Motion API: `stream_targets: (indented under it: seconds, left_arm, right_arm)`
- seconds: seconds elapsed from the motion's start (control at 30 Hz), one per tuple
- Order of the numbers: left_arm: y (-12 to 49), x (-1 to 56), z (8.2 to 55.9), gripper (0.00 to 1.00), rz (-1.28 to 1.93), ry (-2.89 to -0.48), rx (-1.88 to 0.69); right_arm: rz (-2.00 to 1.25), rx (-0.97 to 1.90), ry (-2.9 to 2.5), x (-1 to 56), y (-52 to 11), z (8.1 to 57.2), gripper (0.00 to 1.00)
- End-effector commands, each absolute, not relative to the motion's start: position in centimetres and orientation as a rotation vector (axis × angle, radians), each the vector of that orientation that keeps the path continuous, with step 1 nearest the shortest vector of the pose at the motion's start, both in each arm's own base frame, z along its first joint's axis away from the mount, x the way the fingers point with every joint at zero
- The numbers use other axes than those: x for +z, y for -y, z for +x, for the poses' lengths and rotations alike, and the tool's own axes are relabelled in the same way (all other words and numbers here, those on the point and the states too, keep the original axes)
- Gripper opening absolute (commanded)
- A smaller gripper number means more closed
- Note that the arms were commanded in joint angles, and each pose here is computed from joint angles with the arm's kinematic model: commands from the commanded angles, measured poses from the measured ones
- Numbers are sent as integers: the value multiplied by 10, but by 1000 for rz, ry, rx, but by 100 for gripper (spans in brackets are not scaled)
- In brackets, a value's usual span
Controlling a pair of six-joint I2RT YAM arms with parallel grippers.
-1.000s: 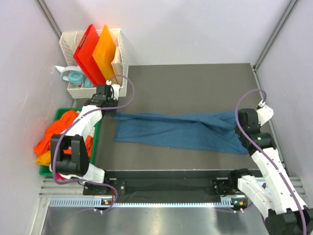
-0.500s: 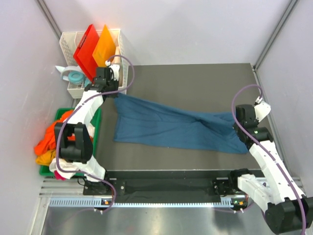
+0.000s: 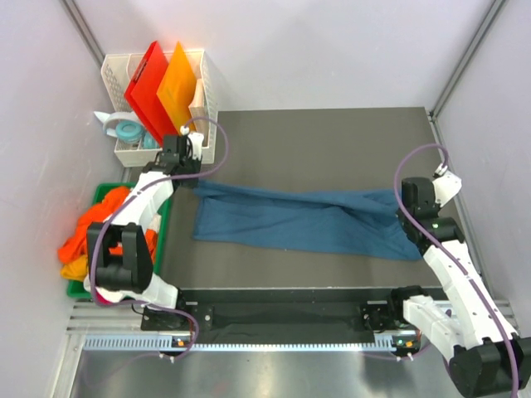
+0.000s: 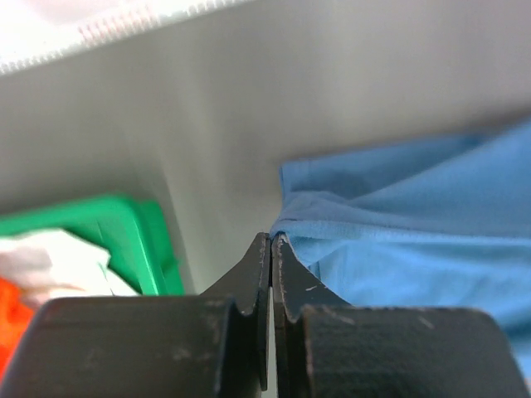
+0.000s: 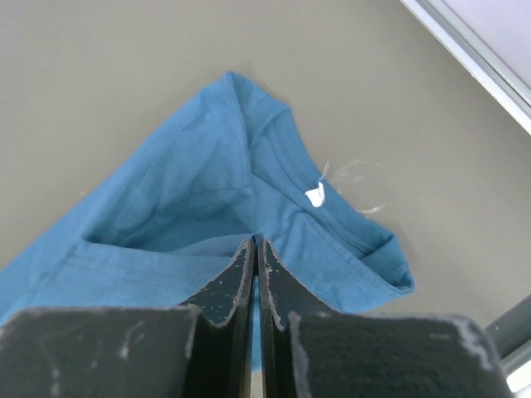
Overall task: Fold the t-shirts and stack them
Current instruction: Fold the other side of the tshirt into a rectangle
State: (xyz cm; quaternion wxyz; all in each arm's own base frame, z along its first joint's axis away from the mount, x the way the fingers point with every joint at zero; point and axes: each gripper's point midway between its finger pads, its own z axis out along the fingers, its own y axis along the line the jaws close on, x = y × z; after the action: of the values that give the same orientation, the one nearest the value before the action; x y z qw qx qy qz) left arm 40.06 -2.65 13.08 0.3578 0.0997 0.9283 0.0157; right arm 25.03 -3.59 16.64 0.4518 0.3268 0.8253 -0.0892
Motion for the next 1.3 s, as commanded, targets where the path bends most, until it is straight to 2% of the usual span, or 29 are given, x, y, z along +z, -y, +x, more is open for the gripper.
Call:
stream_targets:
  seconds: [0.0,0.3,0.83,1.13,1.2,1.23,1.27]
  left_arm:
    - [21,130,382,0,292,-2377,59]
    - [22,83,365,0,301,-2504,39]
    - [32,51,353,0,370,-2625,-52]
    - [32,34,350,0,382,-2673,-50]
    - [31,37,353,2,382,-2665,-45]
    - [31,37,353,5,386,-2663,-46]
    - [31,44,356,9,381,-2643,-40]
  right_arm:
    - [821,-276,-2044,156,45,244,0]
    - [844,-288,-2094,138,43,235,0]
    - [1059,-172,-2236,99,20,202,0]
    - [1094,-199,-2232,99,23,195,0]
    - [1092,-191,-2221,103,23,197,4]
    - [1081,-180,-2213,107,22,199,16]
    - [1046,-146,-2188,114,21,206,22]
